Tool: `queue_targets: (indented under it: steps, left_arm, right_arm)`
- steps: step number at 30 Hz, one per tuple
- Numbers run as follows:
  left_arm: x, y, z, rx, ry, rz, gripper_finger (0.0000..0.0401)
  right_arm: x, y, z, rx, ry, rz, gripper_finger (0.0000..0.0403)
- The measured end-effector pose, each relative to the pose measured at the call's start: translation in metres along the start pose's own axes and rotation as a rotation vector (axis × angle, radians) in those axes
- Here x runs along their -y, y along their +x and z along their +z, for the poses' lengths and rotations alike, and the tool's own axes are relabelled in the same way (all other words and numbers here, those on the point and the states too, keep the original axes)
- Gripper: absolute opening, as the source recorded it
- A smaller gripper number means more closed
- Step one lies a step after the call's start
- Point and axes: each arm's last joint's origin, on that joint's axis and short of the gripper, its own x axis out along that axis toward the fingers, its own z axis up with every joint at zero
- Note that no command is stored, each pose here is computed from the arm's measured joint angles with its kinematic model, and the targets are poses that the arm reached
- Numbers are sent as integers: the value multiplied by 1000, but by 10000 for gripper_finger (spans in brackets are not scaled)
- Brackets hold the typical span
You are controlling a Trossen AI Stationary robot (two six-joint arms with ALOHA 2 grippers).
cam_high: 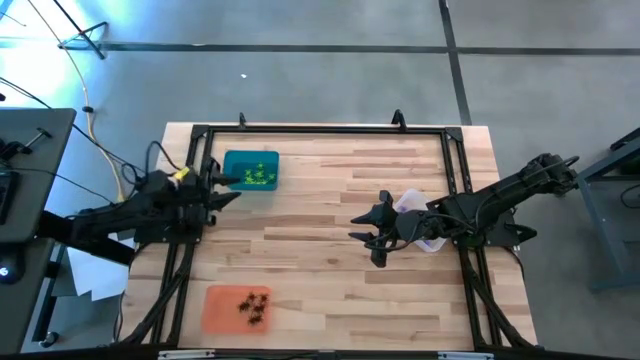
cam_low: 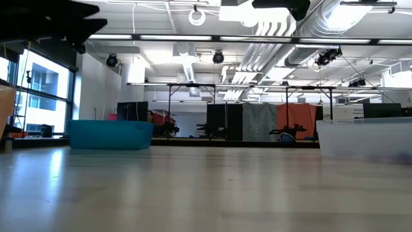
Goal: Sort Halloween decoration
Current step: Return to Home Position
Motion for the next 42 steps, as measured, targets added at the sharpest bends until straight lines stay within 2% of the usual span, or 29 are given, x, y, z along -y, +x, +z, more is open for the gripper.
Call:
queue_targets:
  steps: [3, 7, 11, 13, 19, 24, 35, 42]
  left_arm:
    - [-1, 1, -10, 9, -6, -5, 170]
    - [-2, 2, -32, -60, -14, -12, 170]
    - [-3, 2, -46, -125, 26, -12, 170]
    - [-3, 2, -48, -139, 23, -11, 170]
    - [-4, 1, -51, -177, -115, 3, 170]
    - [-4, 1, -51, -181, -170, 8, 170]
    - [-4, 1, -51, -181, -179, 9, 170]
    - [-4, 1, -51, -181, -179, 9, 170]
  right_arm:
    - [0, 0, 0, -2, -1, 2, 156]
    - [-1, 0, -1, -10, -1, 18, 156]
    - [-3, -1, -2, -19, -10, 24, 156]
    - [-5, -3, -4, -26, -18, 26, 156]
    - [-10, -6, -7, -27, -37, 16, 156]
    - [-16, -9, -9, -28, -48, 37, 156]
    - [-34, -18, -17, -89, -76, 222, 156]
    - [-34, -17, -22, -135, -100, 211, 156]
